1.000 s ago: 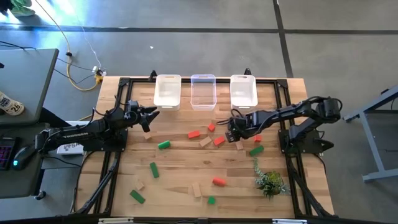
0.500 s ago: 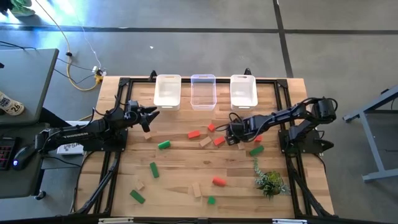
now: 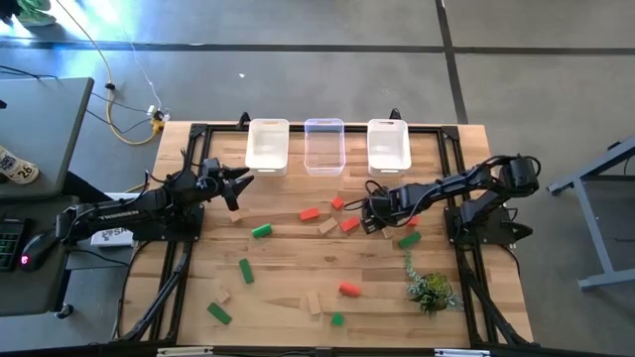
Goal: Sort & place blocks by color
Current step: Put the brown block into the right white bin
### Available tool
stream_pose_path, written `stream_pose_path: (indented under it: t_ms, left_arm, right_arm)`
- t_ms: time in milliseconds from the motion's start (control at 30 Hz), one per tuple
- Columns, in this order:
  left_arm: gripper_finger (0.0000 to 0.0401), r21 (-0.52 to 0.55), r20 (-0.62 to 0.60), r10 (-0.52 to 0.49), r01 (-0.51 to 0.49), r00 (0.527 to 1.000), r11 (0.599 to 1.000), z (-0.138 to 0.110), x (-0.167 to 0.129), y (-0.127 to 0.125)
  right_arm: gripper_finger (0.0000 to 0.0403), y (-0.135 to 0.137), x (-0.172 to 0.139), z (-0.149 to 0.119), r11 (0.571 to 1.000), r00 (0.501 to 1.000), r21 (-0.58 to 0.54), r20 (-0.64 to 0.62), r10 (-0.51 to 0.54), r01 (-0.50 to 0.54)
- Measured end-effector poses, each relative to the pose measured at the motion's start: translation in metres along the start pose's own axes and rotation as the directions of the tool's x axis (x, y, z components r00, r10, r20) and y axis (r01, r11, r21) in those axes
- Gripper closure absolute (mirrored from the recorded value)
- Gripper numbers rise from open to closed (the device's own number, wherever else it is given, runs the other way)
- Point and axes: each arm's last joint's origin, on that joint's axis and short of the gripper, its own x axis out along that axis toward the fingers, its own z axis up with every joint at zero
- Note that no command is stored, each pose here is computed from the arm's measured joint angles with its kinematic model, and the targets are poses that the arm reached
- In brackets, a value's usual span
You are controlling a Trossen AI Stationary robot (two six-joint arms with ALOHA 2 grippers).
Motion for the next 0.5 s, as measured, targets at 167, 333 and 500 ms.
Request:
stream_pose_path:
  t_ms: [167, 333, 500]
  left_arm:
    - [0.0227, 0.048, 0.001, 0.0, 0.0, 1.0, 0.999, 0.014, -0.003, -0.005]
    - [0.0227, 0.083, -0.035, 0.013, -0.01, 0.999, 0.997, 0.027, -0.007, -0.008]
    - [0.0227, 0.11, -0.079, 0.03, -0.022, 0.996, 0.994, 0.037, -0.011, -0.011]
  right_arm:
    - [0.03, 0.001, -0.014, 0.004, 0.998, 0.996, -0.002, 0.067, 0.064, -0.064]
    - [0.0298, 0.006, -0.027, 0.009, 0.986, 0.977, -0.023, 0.128, 0.17, -0.168]
    - [0.0297, 0.011, -0.04, 0.017, 0.96, 0.938, -0.058, 0.206, 0.279, -0.273]
